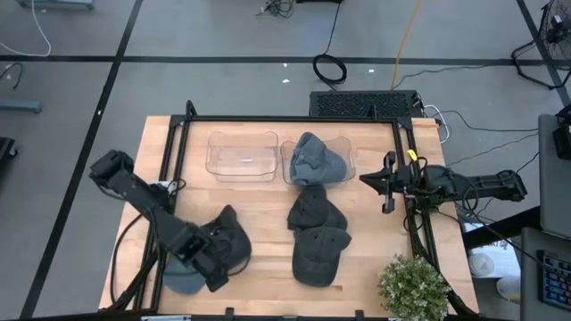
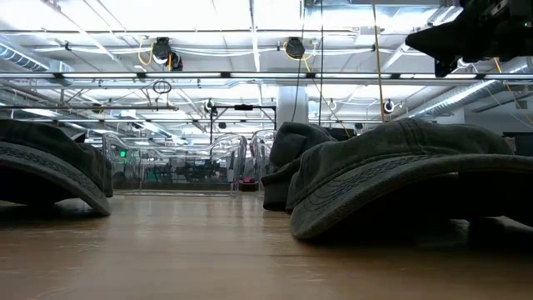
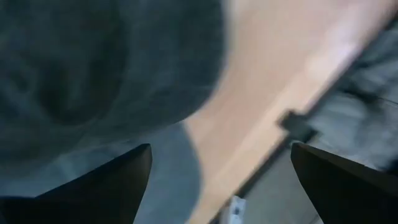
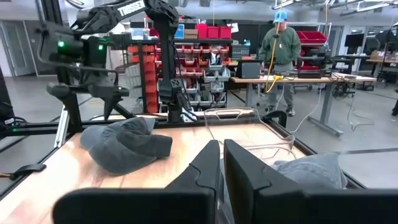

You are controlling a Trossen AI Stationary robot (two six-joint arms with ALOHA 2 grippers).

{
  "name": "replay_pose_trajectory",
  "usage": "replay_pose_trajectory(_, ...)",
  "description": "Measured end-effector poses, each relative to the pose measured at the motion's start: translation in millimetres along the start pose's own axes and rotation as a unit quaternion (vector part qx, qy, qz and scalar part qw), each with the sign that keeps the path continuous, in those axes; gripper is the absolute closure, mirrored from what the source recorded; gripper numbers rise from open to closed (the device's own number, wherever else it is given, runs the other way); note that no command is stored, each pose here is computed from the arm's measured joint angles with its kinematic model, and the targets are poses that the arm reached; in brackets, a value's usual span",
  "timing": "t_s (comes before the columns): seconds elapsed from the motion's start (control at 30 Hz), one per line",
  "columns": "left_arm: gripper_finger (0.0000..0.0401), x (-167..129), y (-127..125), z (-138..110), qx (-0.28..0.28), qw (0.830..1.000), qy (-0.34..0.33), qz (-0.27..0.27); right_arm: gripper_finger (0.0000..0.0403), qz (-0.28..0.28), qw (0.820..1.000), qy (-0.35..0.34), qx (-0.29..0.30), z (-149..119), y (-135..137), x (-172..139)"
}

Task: Pick & Place hat
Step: Put the blue cap into the right transparent bin

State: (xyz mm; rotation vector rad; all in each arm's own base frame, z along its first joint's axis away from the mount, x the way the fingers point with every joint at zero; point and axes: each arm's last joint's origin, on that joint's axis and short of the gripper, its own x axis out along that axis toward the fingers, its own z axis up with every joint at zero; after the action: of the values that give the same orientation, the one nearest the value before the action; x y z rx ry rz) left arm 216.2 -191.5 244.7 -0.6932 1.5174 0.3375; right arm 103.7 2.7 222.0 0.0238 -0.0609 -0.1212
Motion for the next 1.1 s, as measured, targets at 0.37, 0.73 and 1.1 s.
replay_pose_trajectory(0.37, 0.0006, 18, 9, -47, -0.185, 0.973, 0.027, 0.135, 0.0391, 0.0, 1.0, 0.005, 0.025, -5, 0, 1)
replay_pose_trajectory(0.73, 0.0006, 16, 19, -57, -0.235, 0.954, -0.043, 0.179, 0.0391, 0.001, 1.0, 0.0, 0.026, -16, 0, 2)
replay_pose_trajectory(1.1, 0.0006, 40, 27, -54, -0.215, 0.948, -0.039, 0.229, 0.0387, 0.019, 0.999, -0.002, 0.042, -16, 1, 2)
